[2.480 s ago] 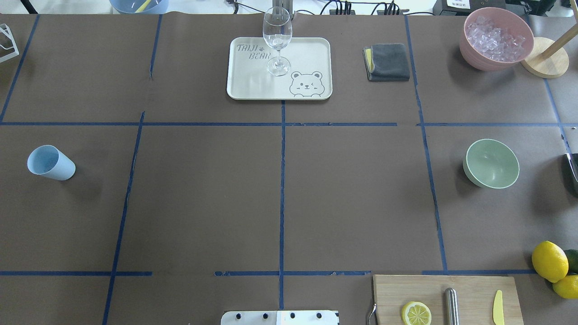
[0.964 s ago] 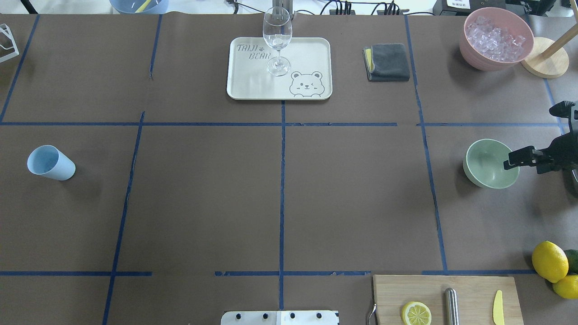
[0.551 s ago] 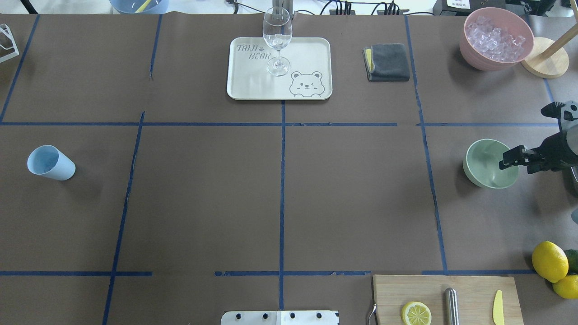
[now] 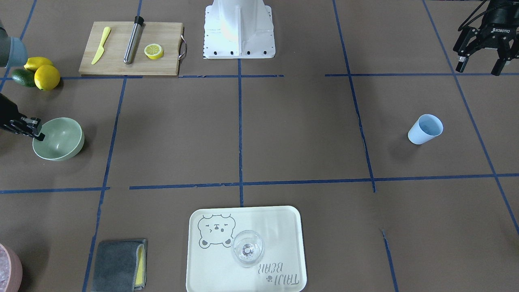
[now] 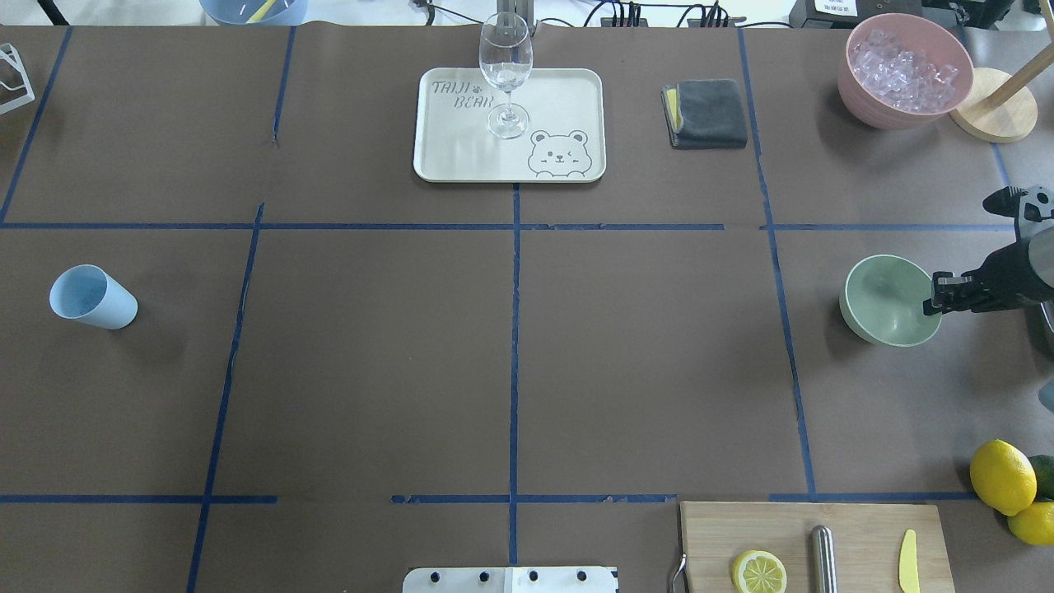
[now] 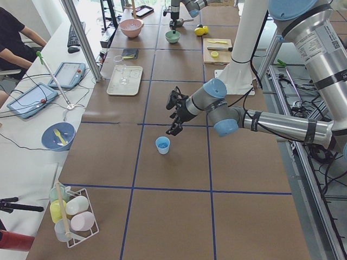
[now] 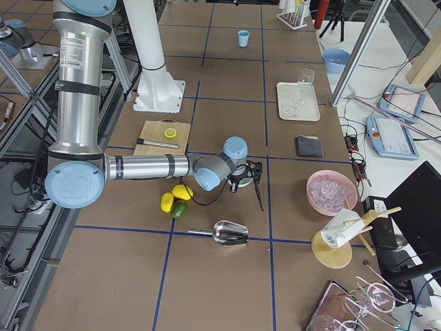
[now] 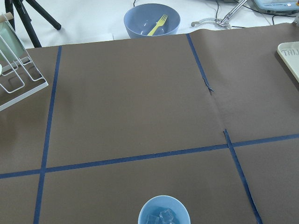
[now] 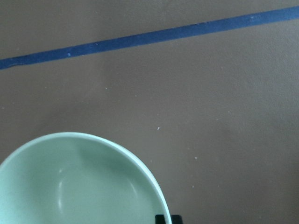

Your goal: Pour ice into bowl

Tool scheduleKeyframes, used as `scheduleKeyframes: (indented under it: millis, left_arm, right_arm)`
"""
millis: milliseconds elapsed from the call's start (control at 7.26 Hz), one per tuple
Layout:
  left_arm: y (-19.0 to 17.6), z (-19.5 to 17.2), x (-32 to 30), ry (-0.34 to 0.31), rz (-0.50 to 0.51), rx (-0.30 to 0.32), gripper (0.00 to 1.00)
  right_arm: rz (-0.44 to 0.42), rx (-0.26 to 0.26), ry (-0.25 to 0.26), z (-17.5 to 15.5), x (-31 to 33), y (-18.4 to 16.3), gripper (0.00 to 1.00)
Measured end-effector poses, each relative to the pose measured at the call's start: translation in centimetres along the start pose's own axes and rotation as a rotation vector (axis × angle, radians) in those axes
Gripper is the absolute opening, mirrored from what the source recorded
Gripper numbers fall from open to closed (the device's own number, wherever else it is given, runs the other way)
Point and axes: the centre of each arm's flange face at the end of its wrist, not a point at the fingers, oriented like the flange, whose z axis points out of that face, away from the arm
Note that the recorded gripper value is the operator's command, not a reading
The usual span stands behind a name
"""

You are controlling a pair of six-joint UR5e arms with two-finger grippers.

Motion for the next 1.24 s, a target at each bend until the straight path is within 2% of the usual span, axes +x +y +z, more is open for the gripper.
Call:
scheduleKeyframes:
  millis: [138,413,689,827,1102,1240]
  left_arm:
    - [0.2,0.3,0.4,0.004,-0.013,-0.003,1.0]
    - [1.6,2.0,2.6,-0.002,-0.048,-0.004,1.0]
    - [3.6,2.0,2.8,0.011,-0.061,0.023,1.0]
    - [4.6,2.2,2.3,0.004,-0.076,0.039,1.0]
    - [8.4,5.8,1.8,-0.032,-0.13,0.074,1.0]
    - [10.7,8.1,1.3,-0.04,-0.155,0.107,1.0]
  right_arm:
    - [-0.014,-0.006,-0.029,-0.9,-1.3,0.2,0.0]
    - [-0.002,-0.03,-0.124,-3.8,-5.1,-0.2,0.0]
    - [0.074,-0.043,-0.215,-6.2,-10.7,-1.8,0.0]
    - [0.105,-0.055,-0.244,-6.2,-14.6,-2.0,0.0]
    - [0.141,-0.071,-0.27,-4.4,-23.8,-0.8,0.0]
    - [0.156,-0.068,-0.254,-3.8,-28.9,-0.3,0.0]
